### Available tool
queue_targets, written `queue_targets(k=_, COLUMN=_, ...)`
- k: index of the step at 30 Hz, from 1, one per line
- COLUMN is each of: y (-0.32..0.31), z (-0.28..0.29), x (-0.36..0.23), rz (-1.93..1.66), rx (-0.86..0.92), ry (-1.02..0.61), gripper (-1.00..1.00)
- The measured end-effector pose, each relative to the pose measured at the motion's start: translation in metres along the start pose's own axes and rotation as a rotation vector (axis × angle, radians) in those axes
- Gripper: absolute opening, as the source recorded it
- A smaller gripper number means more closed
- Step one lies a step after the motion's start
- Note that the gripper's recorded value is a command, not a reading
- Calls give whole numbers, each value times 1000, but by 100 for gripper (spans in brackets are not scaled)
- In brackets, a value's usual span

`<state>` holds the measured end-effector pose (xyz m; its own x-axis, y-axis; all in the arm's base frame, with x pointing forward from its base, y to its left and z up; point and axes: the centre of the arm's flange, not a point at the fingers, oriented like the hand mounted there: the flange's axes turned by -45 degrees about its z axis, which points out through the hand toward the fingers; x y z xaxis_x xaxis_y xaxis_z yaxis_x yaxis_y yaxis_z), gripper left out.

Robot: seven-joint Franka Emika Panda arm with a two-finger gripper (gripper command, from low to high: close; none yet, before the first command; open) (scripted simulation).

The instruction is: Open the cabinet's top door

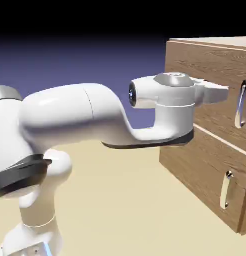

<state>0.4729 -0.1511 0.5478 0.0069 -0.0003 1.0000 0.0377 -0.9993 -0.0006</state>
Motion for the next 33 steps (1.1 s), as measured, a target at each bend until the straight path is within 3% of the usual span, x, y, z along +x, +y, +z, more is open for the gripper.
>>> queue_targets(k=5, y=21, z=25, x=-40, rz=0, rx=-3, ry=7, gripper=0)
queue_targets(k=11, y=23, z=68, x=-43, rz=1, rx=-2, ry=7, gripper=0)
queue_targets(k=12, y=23, z=77, x=-43, rz=0, rx=-2, ry=7, gripper=-100)
queue_targets(k=33, y=-34, z=-53, x=-44, rz=-4, rx=-266, ry=8, gripper=-100)
